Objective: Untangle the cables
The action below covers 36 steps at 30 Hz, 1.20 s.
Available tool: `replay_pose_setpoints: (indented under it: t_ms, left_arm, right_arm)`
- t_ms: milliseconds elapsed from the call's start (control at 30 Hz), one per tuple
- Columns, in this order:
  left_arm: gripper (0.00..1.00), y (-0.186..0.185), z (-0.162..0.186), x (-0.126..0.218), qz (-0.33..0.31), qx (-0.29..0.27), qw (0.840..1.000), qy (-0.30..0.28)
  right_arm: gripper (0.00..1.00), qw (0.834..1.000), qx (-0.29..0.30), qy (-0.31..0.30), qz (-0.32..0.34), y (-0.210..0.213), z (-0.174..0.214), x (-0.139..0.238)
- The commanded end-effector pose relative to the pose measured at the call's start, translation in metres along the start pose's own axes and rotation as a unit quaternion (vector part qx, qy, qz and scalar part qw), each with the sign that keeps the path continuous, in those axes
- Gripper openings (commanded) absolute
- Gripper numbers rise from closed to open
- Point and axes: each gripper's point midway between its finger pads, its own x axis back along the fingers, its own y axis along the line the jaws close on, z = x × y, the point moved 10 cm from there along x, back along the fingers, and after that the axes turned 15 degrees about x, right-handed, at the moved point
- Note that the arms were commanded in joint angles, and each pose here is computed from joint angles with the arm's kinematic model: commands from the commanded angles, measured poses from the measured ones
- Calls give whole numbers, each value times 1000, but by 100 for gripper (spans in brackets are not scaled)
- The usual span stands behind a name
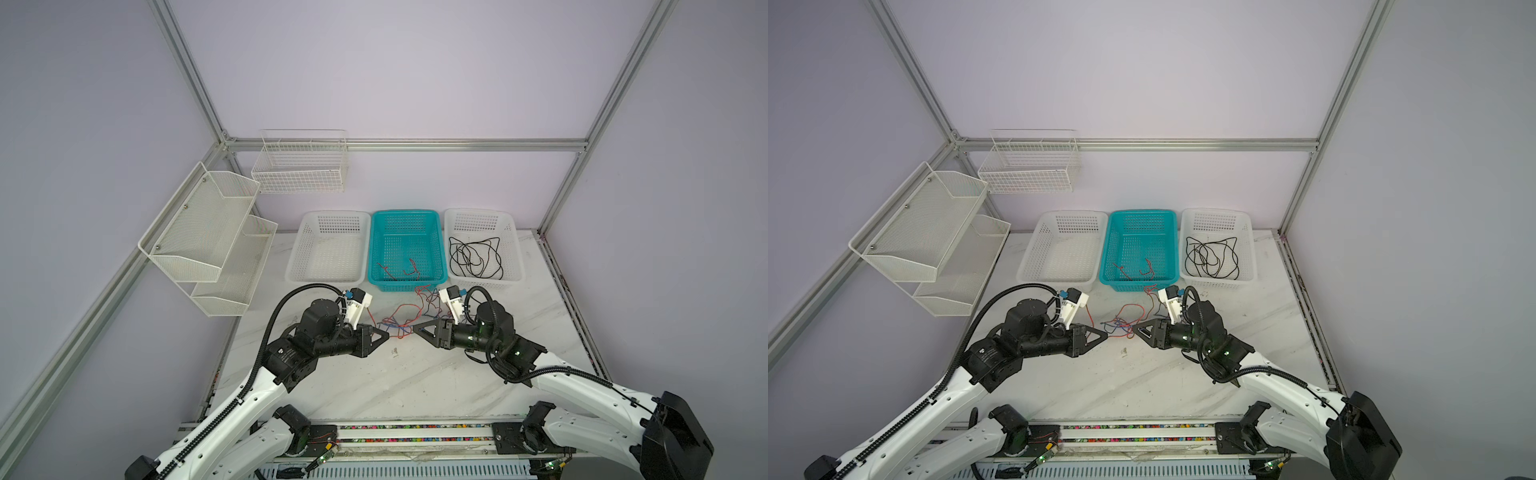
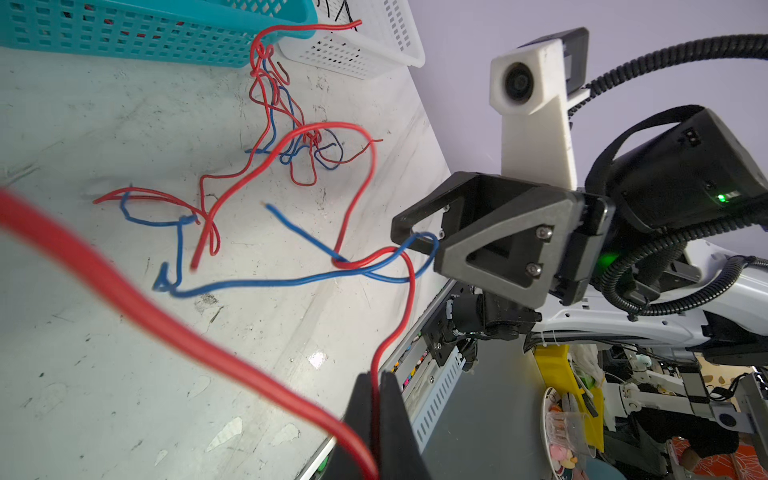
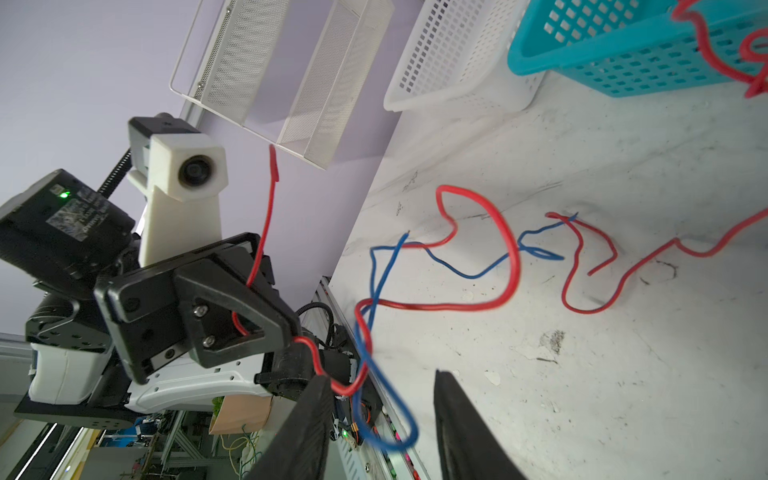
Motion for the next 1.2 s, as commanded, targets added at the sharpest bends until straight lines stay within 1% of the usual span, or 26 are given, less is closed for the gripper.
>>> replay_pose_setpoints:
  t_ms: [0, 100, 267, 400, 633, 667, 767, 867, 1167]
  left_arm:
    - [0, 6, 3, -1, 6, -6, 1000, -10]
    - [0, 7, 2, -2, 5, -5, 1000, -8]
    - [0, 6, 2, -4, 9, -3, 1000, -3]
    - [0, 8, 3, -4, 6, -4, 1000, -4]
    - [0, 9, 3, -3, 0, -5, 1000, -9]
    - [0, 9, 2, -3, -3, -5, 1000, -11]
    - [0, 10, 2, 1, -21, -8, 1000, -22]
    - [0, 9, -1, 10, -47, -5, 998, -45]
    - [0, 13, -10, 36, -105, 13, 988, -111]
  right_arm:
    - [43, 999, 11, -30, -19, 11, -14, 1]
    - [42, 999, 12, -32, -22, 13, -16, 0]
    - [33, 998, 11, -46, -31, 14, -18, -1]
    - [23, 998, 12, -43, -37, 15, -18, -4]
    - [1, 999, 14, -39, -29, 13, -15, -5]
    - [0, 999, 16, -37, -26, 13, -15, -4]
    - [0, 999, 23, -32, -5, 11, -13, -1]
    - [0, 999, 28, -20, 12, 8, -8, 2]
    - [0, 998, 32, 31, 53, -9, 18, 6]
